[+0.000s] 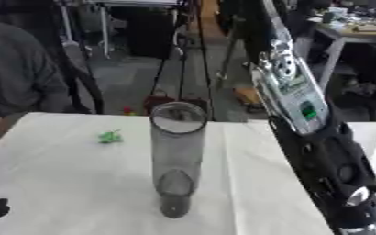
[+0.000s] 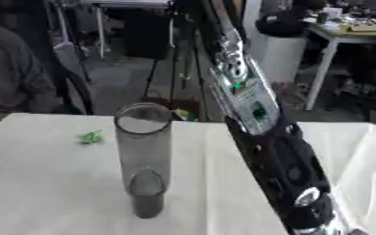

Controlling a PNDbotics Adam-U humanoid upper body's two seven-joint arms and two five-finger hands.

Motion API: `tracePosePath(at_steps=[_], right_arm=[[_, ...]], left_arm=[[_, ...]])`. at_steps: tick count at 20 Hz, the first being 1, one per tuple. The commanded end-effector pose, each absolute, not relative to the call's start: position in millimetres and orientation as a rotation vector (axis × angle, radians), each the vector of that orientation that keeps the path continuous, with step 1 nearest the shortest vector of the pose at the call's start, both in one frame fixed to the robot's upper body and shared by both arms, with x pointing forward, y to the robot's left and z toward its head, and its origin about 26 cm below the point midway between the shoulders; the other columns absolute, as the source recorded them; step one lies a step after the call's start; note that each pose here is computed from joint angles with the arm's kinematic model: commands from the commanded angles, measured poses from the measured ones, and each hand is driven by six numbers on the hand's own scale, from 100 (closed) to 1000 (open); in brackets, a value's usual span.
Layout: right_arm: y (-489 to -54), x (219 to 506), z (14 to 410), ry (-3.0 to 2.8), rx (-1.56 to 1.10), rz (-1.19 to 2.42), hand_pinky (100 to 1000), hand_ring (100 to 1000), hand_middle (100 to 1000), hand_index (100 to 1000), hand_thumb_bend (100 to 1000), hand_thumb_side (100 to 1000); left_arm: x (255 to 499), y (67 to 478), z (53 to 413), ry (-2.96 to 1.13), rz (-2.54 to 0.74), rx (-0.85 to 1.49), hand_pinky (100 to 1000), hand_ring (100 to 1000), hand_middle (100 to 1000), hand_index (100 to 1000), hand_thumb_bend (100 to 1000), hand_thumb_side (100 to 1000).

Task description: Arrange flowers into the vase.

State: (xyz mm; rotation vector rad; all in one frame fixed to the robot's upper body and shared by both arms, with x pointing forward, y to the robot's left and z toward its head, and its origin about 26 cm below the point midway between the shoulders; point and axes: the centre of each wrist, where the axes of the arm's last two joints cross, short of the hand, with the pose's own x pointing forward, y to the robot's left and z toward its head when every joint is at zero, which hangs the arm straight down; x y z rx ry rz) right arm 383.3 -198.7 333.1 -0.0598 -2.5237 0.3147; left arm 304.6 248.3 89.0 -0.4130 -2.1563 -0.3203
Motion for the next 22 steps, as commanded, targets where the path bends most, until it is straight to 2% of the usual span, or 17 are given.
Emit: tracePosePath(at_steps=[1, 7, 22], right_arm=[[-194.2, 373.9, 346.1, -2.571, 0.026, 0.292, 100, 100, 100, 175, 100, 915], [-185.4, 368.3, 340.3, -2.533, 0.179, 0.302, 100, 100, 100, 175, 100, 919], [-211.4, 388.9, 329.6, -2.36, 0.405, 0.284, 100, 100, 100, 183, 100, 924]], left_arm=[[306.5, 246.7, 95.0, -2.175, -0.331, -0.426, 844, 802, 815, 843, 845, 642], [306.7, 246.3, 94.9, -2.175, -0.332, -0.427, 844, 802, 815, 844, 846, 642], [306.3, 247.3, 93.8, -2.174, -0.33, -0.418, 843, 796, 814, 843, 849, 641]])
